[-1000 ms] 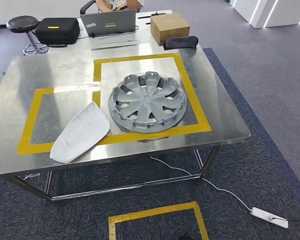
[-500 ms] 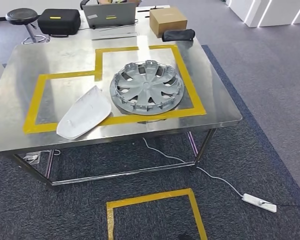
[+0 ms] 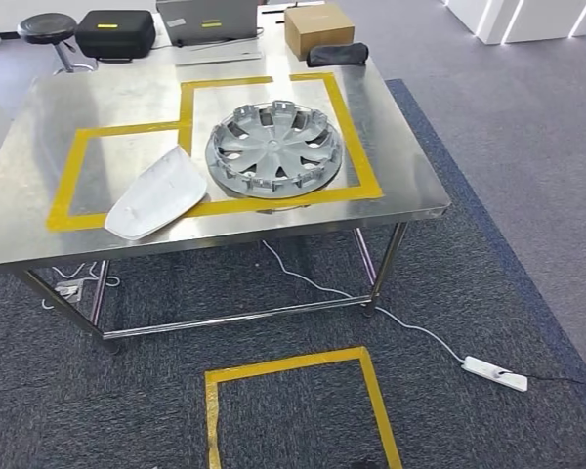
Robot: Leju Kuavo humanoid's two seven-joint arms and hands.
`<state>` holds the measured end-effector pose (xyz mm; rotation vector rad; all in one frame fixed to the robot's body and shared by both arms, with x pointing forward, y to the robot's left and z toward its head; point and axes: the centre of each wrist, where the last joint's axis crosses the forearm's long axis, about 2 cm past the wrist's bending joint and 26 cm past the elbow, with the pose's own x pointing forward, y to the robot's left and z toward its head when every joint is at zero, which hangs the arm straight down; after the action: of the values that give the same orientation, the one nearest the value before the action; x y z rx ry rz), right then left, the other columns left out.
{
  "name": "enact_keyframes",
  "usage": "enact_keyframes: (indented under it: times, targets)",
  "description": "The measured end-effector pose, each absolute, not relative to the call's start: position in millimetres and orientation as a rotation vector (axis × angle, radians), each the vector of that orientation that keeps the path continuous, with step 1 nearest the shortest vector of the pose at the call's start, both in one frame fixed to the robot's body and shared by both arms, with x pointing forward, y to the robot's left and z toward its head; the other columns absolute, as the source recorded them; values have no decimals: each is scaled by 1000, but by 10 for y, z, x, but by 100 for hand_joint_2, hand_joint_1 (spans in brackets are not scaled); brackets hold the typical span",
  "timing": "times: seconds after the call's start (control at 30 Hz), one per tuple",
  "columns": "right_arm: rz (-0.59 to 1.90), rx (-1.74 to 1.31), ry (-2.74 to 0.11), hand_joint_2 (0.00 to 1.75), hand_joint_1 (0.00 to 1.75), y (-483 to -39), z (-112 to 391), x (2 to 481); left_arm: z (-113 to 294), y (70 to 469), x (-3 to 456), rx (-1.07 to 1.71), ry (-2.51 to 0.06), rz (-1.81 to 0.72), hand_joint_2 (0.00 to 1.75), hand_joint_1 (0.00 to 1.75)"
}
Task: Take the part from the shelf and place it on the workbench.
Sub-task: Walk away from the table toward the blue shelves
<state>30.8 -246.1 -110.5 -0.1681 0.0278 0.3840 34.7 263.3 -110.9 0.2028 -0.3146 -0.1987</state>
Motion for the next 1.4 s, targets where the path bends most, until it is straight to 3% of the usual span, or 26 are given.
enact_keyframes:
  times: [1.4]
  targets:
    - [250,-68,-4,0,0,-2486,-1114,268,-1108,2587,354,169,-327,-220,0,0]
